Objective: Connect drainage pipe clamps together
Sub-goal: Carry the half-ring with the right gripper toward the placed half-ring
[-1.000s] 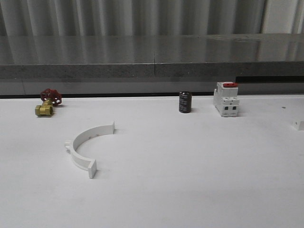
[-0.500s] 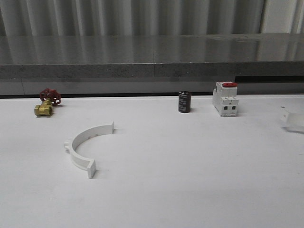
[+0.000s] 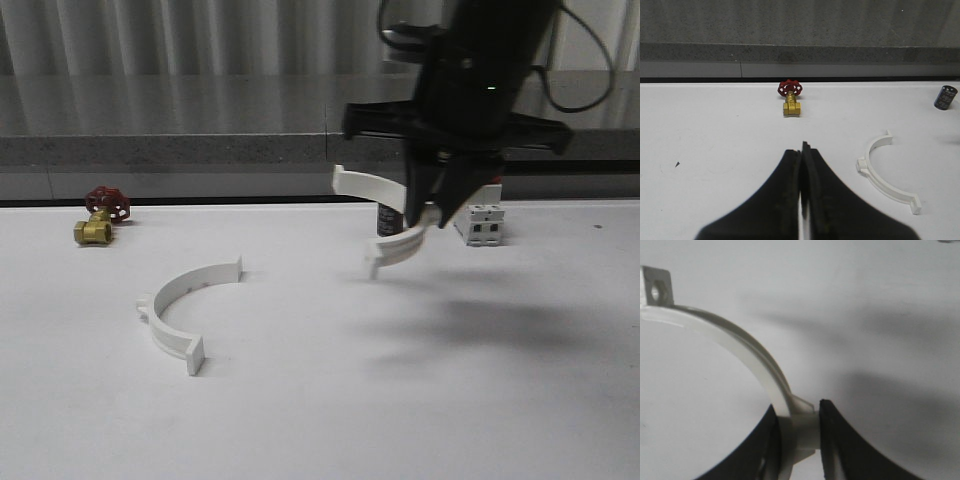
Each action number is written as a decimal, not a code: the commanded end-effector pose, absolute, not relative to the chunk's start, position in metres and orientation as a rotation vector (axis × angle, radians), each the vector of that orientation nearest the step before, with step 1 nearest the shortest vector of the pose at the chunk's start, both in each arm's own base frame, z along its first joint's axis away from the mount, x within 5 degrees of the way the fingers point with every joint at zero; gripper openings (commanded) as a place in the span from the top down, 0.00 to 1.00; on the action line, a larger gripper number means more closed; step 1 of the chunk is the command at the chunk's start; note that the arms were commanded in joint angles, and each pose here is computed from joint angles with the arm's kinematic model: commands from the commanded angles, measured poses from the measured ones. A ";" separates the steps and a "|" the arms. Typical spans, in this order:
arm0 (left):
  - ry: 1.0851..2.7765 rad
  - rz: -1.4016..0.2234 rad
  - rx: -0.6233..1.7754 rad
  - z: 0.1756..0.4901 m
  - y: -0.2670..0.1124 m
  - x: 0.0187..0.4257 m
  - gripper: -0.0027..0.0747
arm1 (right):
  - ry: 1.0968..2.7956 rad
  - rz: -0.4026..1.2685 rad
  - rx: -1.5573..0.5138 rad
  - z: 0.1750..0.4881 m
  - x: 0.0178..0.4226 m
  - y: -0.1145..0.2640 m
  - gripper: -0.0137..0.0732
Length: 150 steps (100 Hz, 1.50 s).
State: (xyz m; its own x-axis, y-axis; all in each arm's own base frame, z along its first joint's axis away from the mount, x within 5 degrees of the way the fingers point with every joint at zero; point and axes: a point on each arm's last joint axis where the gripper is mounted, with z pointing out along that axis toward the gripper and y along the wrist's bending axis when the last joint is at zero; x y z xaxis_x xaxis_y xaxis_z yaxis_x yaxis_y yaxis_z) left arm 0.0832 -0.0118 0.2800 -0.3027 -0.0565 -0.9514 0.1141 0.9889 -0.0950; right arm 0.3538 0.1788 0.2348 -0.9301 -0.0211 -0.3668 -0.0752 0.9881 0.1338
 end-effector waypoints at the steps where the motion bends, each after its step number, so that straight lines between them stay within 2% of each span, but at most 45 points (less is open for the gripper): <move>1: 1.774 -0.187 0.046 0.296 -0.013 0.084 0.99 | 2.647 0.221 -0.033 0.260 0.356 0.201 0.84; 29: 1.774 -0.187 0.046 0.296 -0.013 0.084 0.99 | 2.730 0.210 0.011 0.228 0.365 0.243 0.84; 60: 1.774 -0.188 0.044 0.296 -0.013 0.084 0.99 | 2.720 0.253 -0.015 0.219 0.367 0.275 0.84; 107: 1.774 -0.188 0.044 0.296 -0.013 0.084 0.99 | 2.735 0.243 0.069 0.214 0.368 0.276 0.84; 122: 1.774 -0.190 0.043 0.296 -0.013 0.084 0.99 | 2.736 0.261 0.157 0.213 0.368 0.276 0.84; 150: 1.774 -0.190 0.043 0.296 -0.013 0.084 0.99 | 2.747 0.248 0.162 0.211 0.368 0.276 0.84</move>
State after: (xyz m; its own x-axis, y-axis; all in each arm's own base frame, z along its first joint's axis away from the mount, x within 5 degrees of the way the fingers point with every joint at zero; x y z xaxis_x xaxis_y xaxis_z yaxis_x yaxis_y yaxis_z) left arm 0.0832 -0.0116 0.2800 -0.3026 -0.0571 -0.9514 0.1119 0.9892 -0.0950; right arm 0.3654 0.2768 0.1762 -0.9494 0.1363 -0.2831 0.0986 0.9848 0.1433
